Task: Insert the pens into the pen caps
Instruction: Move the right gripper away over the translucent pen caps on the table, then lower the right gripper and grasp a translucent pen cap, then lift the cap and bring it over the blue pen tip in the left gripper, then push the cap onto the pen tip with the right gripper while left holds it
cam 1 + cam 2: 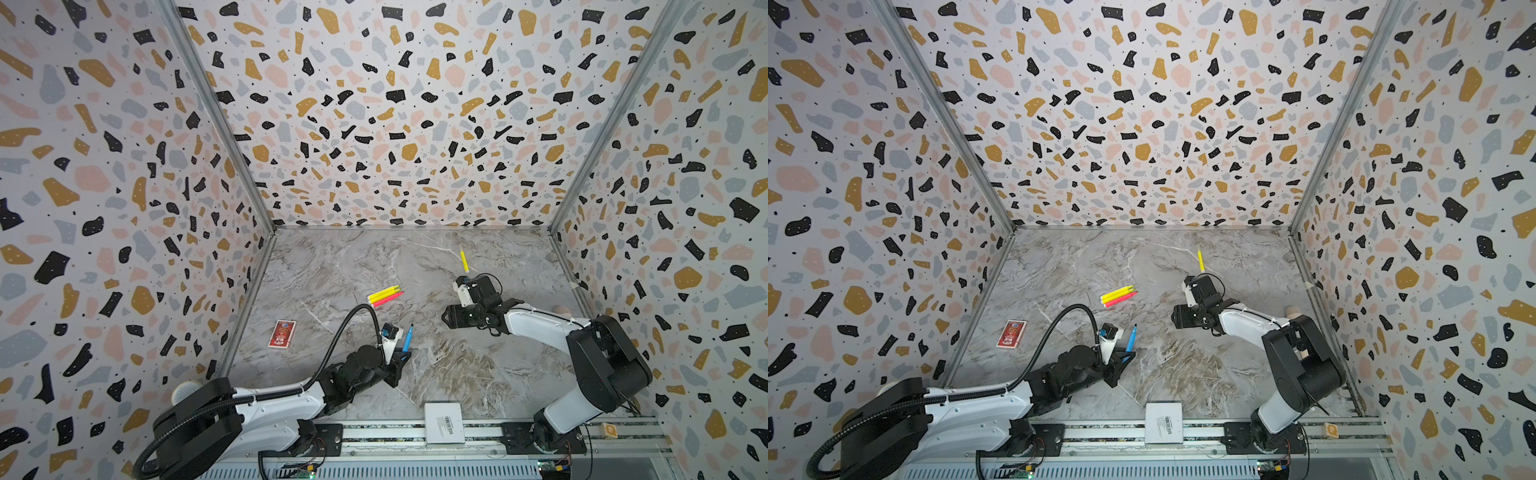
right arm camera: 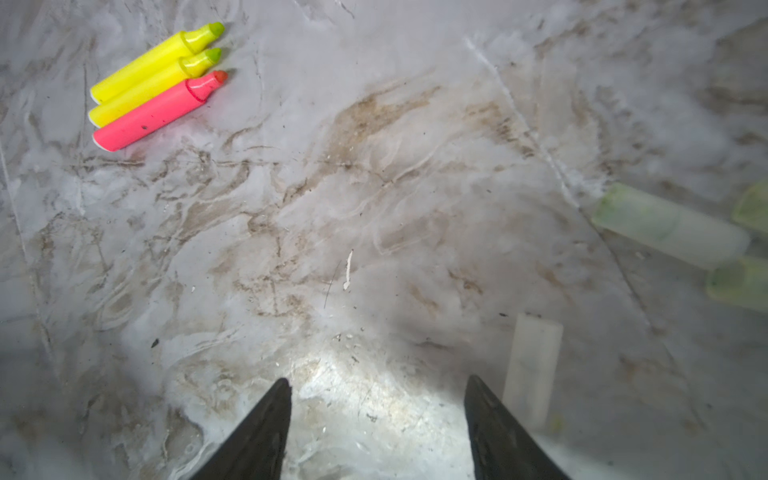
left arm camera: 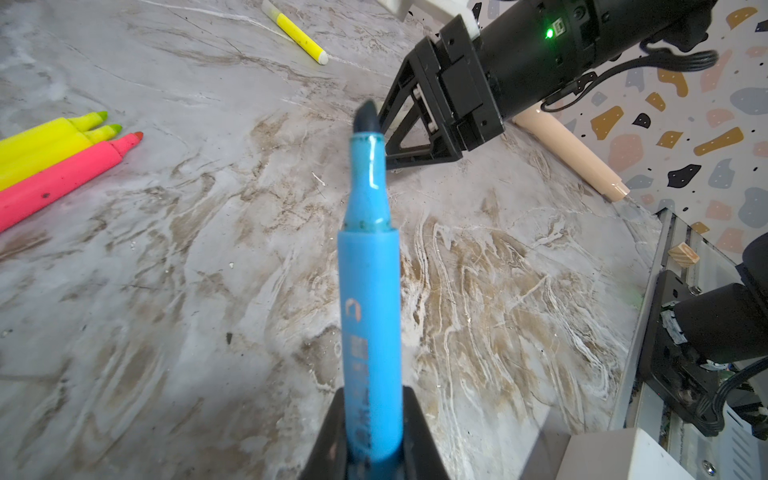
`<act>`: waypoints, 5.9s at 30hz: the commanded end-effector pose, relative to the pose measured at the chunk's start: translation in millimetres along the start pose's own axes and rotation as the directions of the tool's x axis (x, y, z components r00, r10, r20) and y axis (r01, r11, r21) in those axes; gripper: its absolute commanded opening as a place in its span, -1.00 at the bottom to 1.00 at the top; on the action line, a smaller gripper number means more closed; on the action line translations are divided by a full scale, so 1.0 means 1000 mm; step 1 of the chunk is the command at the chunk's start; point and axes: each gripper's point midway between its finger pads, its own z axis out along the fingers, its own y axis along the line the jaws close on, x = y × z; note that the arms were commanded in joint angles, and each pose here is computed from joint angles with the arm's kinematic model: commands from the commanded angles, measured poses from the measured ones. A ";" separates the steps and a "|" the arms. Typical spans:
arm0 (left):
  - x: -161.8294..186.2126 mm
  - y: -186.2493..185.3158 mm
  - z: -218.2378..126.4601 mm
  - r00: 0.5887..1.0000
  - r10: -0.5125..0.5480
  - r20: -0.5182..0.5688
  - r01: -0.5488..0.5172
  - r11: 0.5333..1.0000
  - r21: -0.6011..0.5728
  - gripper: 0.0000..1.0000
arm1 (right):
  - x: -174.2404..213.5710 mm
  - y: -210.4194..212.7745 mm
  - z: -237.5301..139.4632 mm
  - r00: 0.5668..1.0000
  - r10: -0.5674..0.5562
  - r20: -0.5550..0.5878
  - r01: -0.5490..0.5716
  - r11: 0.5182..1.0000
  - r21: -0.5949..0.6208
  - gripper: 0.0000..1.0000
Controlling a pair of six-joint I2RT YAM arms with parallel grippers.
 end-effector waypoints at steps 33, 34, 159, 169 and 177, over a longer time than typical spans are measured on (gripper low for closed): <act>-0.007 -0.003 0.000 1.000 0.002 0.026 -0.003 1.000 0.015 -1.00 | -0.014 -0.057 0.013 0.997 -0.023 -0.076 0.044 0.956 0.290 -0.19; -0.008 -0.003 0.000 1.000 0.002 0.026 -0.002 1.000 0.015 -1.00 | -0.012 -0.058 0.014 0.997 -0.022 -0.080 0.045 0.956 0.291 -0.20; -0.107 -0.086 -0.035 0.945 -0.129 0.302 0.044 0.962 0.271 -1.00 | -0.012 0.195 -0.180 0.840 0.201 0.504 0.349 0.511 -0.786 -0.75; -0.118 -0.090 -0.042 0.934 -0.141 0.327 0.043 0.956 0.289 -1.00 | 0.015 0.199 -0.178 0.840 0.184 0.511 0.374 0.486 -0.790 -0.23; -0.118 -0.092 -0.040 0.938 -0.128 0.321 0.032 0.957 0.289 -1.00 | 0.023 0.194 -0.192 0.819 0.159 0.552 0.409 0.513 -0.755 0.16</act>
